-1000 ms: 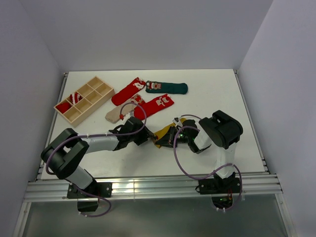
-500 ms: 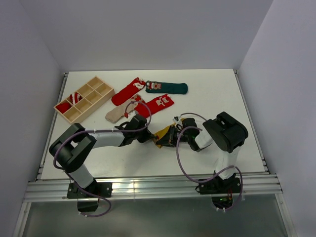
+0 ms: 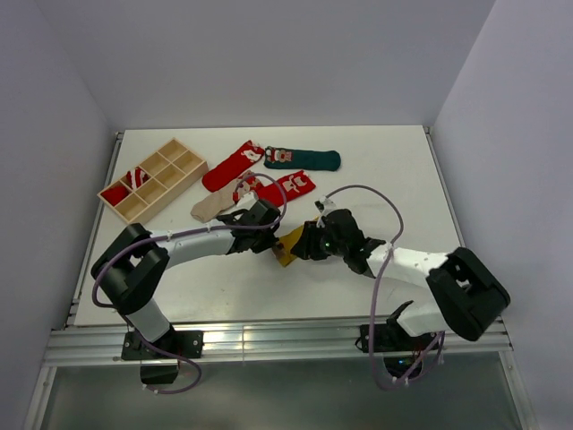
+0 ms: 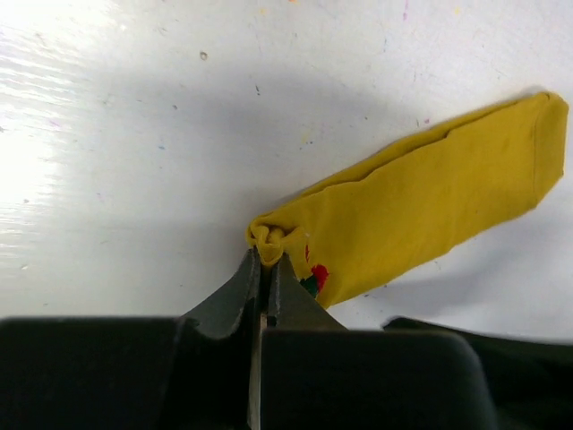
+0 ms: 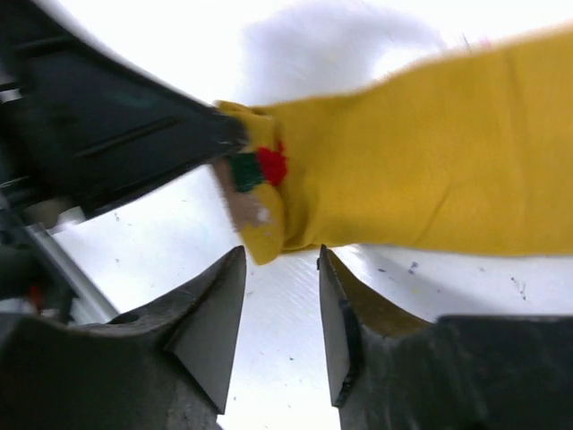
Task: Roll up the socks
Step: Roll the sock at the center of the board.
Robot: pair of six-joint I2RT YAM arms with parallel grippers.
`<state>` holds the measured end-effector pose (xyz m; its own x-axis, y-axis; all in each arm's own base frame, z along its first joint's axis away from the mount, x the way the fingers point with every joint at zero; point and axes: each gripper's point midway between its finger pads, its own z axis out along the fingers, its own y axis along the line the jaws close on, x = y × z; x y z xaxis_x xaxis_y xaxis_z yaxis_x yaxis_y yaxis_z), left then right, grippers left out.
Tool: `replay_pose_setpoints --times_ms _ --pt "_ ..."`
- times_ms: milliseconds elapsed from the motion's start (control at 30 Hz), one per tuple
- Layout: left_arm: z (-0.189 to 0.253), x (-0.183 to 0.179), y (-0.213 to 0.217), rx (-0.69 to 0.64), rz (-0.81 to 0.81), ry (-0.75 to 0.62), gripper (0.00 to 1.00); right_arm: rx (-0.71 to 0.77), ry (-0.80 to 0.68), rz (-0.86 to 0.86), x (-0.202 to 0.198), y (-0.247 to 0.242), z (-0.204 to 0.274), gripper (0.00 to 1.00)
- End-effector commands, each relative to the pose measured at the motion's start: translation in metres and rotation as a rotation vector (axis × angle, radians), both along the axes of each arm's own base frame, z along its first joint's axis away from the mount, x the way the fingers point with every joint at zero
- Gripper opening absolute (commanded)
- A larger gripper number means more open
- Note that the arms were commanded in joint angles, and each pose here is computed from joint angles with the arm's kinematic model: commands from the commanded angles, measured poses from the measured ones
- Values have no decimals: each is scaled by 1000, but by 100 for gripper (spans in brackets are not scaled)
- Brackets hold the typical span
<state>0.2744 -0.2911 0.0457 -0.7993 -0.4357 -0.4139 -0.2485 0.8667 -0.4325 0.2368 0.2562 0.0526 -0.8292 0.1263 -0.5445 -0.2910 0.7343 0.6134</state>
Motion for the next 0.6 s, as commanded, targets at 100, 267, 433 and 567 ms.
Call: replay_pose_setpoints --times_ms 100,267,433,567 --pt "4 -1 10 103 -17 4 0 -171 -336 37 13 10 41 49" --pt "-3 -4 9 104 -18 28 0 -142 -387 72 13 36 44 50" --pt "-6 -6 8 104 -19 42 0 -147 -396 125 7 58 31 50" --pt "-8 -7 7 102 -20 51 0 -161 -418 173 0 69 20 50"
